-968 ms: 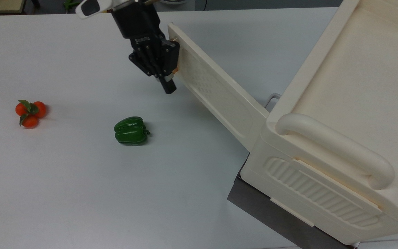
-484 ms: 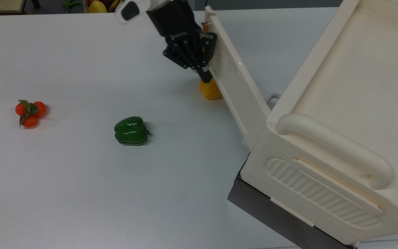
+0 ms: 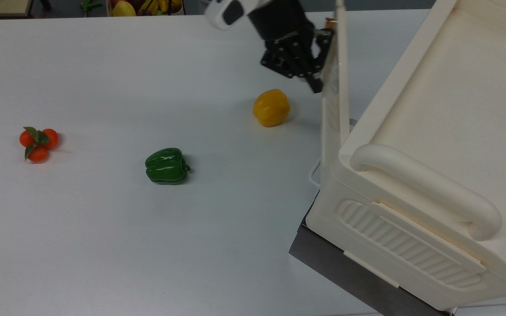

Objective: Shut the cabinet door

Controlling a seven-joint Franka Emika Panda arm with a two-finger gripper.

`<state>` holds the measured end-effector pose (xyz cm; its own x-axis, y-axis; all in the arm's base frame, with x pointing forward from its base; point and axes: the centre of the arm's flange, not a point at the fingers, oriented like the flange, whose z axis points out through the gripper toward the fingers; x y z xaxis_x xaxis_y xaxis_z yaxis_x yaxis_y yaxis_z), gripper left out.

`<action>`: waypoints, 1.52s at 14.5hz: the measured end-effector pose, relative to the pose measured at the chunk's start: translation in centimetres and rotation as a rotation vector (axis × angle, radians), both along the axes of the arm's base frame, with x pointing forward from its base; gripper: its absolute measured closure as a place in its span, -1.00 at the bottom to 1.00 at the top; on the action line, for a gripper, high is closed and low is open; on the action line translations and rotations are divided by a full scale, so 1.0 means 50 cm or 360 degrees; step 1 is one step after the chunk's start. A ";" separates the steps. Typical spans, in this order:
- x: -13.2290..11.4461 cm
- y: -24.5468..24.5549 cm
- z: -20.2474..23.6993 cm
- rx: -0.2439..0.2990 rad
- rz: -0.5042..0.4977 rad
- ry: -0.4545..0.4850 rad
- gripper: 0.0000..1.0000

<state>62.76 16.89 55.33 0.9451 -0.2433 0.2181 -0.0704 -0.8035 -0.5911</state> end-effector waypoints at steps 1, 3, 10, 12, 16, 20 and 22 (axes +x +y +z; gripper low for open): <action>-0.007 0.024 0.002 0.0004 0.0032 -0.0002 0.98; -0.019 0.067 0.008 0.0015 0.0085 -0.0017 0.98; -0.049 0.188 0.033 0.0059 0.0143 -0.0189 0.98; -0.049 0.191 0.032 0.0053 0.0142 -0.0199 0.98; -0.046 0.187 0.025 0.0049 0.0130 -0.0202 0.98; -0.049 0.125 0.020 -0.0055 0.0152 -0.0107 0.95; -0.058 0.063 0.023 -0.0206 0.0200 0.0000 0.88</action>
<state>59.87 20.03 56.50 0.9663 -0.0932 0.2401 0.0353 -0.8754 -0.4821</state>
